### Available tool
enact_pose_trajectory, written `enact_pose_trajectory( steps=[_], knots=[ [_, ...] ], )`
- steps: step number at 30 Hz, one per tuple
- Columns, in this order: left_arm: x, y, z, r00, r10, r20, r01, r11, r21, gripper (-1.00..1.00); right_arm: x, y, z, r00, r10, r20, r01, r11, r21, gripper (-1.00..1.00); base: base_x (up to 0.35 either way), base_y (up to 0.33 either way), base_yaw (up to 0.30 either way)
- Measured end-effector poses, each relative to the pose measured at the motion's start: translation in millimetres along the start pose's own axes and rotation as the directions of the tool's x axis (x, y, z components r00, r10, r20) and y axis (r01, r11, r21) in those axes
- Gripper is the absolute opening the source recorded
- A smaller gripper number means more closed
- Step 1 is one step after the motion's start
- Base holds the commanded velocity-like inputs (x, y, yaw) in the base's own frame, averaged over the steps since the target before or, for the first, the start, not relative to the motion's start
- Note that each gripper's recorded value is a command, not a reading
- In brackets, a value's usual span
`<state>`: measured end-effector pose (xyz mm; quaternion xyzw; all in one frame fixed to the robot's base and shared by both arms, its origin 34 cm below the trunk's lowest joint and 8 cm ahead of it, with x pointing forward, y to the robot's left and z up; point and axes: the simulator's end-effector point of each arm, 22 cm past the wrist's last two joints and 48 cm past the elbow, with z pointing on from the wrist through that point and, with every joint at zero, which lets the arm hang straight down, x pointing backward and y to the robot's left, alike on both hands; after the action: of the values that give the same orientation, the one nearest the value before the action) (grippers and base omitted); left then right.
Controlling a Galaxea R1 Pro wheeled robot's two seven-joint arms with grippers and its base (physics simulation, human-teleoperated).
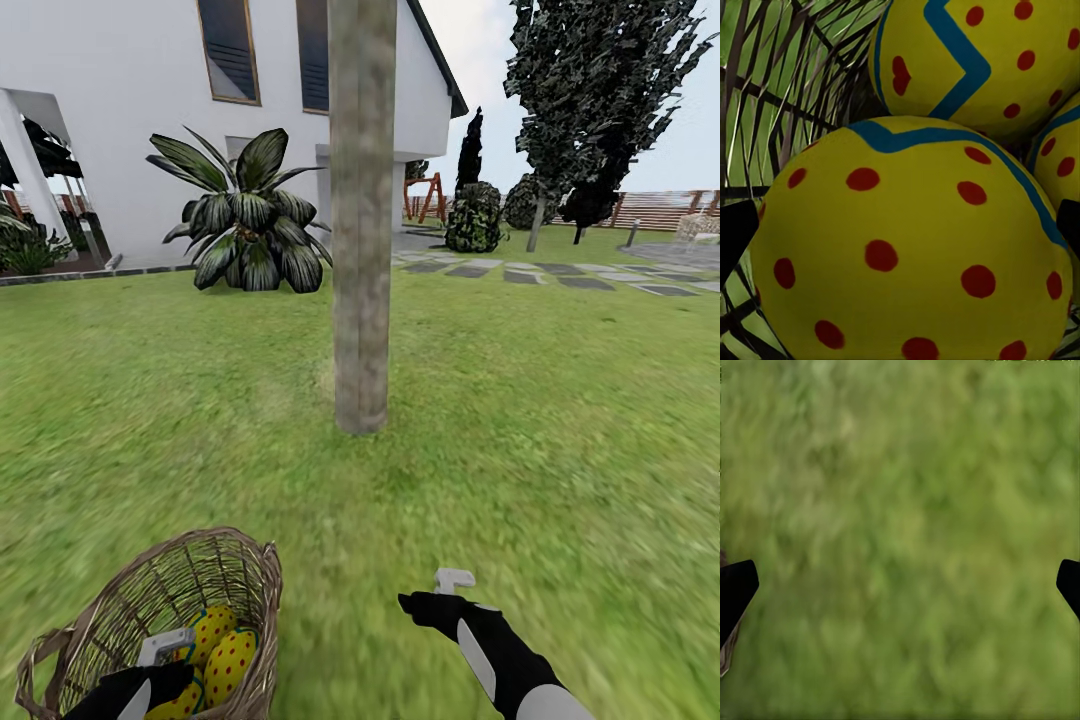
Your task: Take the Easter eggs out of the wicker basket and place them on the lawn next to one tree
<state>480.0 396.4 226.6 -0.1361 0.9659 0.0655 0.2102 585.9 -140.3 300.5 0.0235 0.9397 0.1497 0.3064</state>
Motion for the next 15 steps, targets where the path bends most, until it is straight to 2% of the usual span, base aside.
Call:
enact_pose_trajectory(
  steps=[15],
  knots=[
    [6.0, 1.9, -0.2, 1.000, 0.001, -0.030, -0.001, 1.000, -0.007, 1.00, 0.2, 0.1, 0.0, 1.000, 0.000, -0.001, 0.000, 1.000, -0.001, 1.00, 0.000, 0.000, 0.000]
  ],
)
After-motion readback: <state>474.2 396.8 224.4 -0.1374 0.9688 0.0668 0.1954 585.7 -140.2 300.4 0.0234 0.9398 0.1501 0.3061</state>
